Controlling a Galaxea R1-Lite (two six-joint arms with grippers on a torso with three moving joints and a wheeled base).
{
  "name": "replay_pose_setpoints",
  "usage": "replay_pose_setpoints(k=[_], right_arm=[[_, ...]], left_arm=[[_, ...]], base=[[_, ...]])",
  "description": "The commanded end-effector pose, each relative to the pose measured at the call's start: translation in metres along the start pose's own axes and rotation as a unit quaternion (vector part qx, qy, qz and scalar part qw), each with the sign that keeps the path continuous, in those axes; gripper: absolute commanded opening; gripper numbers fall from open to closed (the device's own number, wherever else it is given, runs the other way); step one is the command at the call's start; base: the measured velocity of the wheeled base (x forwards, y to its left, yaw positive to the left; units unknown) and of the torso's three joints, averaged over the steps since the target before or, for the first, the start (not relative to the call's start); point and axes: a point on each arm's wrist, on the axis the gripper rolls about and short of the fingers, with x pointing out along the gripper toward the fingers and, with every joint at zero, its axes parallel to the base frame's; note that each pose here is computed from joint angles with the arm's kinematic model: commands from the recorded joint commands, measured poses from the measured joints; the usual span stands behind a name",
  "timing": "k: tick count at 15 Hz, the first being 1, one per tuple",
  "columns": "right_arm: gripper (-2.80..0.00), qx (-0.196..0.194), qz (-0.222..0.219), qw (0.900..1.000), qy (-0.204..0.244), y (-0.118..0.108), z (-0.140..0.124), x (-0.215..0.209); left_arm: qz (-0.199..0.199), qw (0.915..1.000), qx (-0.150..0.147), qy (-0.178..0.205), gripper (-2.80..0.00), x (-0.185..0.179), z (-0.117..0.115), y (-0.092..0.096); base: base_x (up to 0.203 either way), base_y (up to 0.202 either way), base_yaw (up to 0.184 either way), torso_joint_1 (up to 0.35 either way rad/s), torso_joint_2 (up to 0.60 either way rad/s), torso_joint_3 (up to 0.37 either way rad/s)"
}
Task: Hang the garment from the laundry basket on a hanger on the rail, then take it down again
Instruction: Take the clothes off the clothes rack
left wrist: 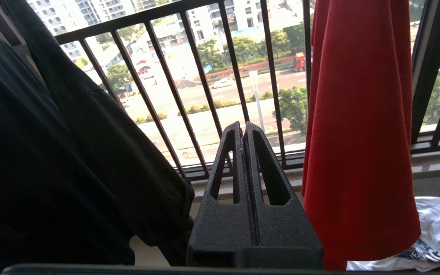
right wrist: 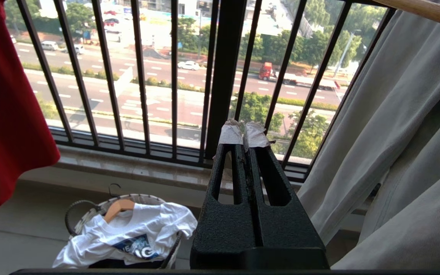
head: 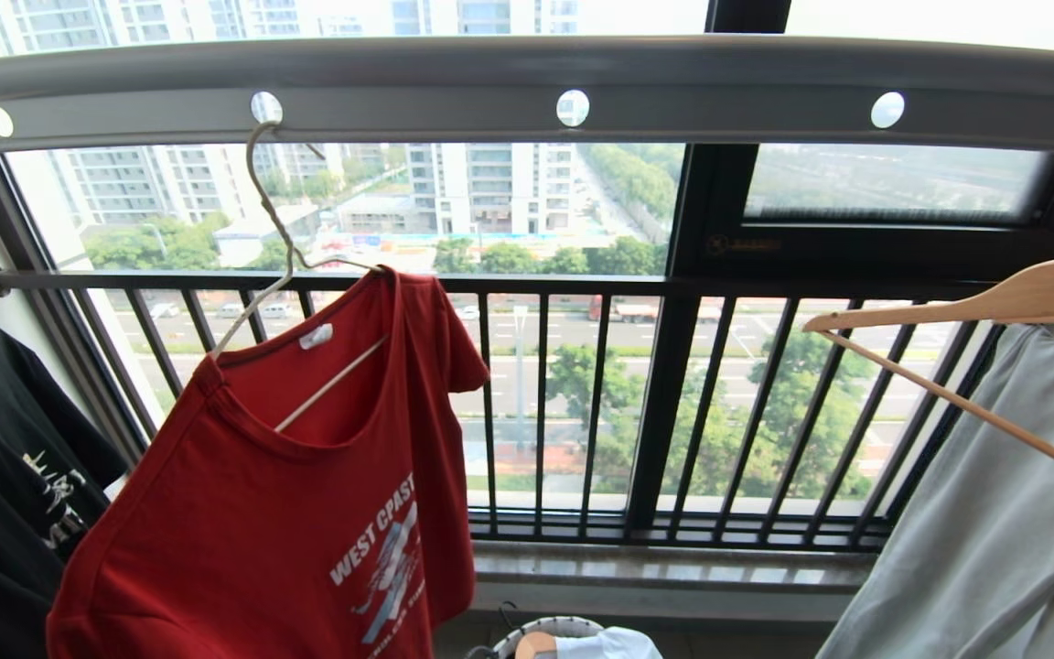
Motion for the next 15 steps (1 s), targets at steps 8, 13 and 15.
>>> replay_pose_setpoints(k=[8, 13, 15], right_arm=[[-2.8, 0.0, 0.0, 1.0, 0.0, 0.0, 0.0, 0.0], [-2.8, 0.0, 0.0, 1.0, 0.0, 0.0, 0.0, 0.0], [-2.8, 0.0, 0.0, 1.0, 0.0, 0.0, 0.0, 0.0]], left_arm=[[-0.002, 1.0, 0.005, 0.0, -2.8, 0.0, 0.0, 0.0], [0.009, 0.9994, -0.017, -0.03, -2.8, -0.005, 0.017, 0.004], [0.011, 0.9986, -0.024, -0.045, -2.8, -0.011, 0.032, 0.007]], base=[[0.0, 0.0, 0.0, 0.0, 0.0, 0.0], [0.0, 0.0, 0.0, 0.0, 0.0, 0.0], [0.0, 0.0, 0.0, 0.0, 0.0, 0.0]])
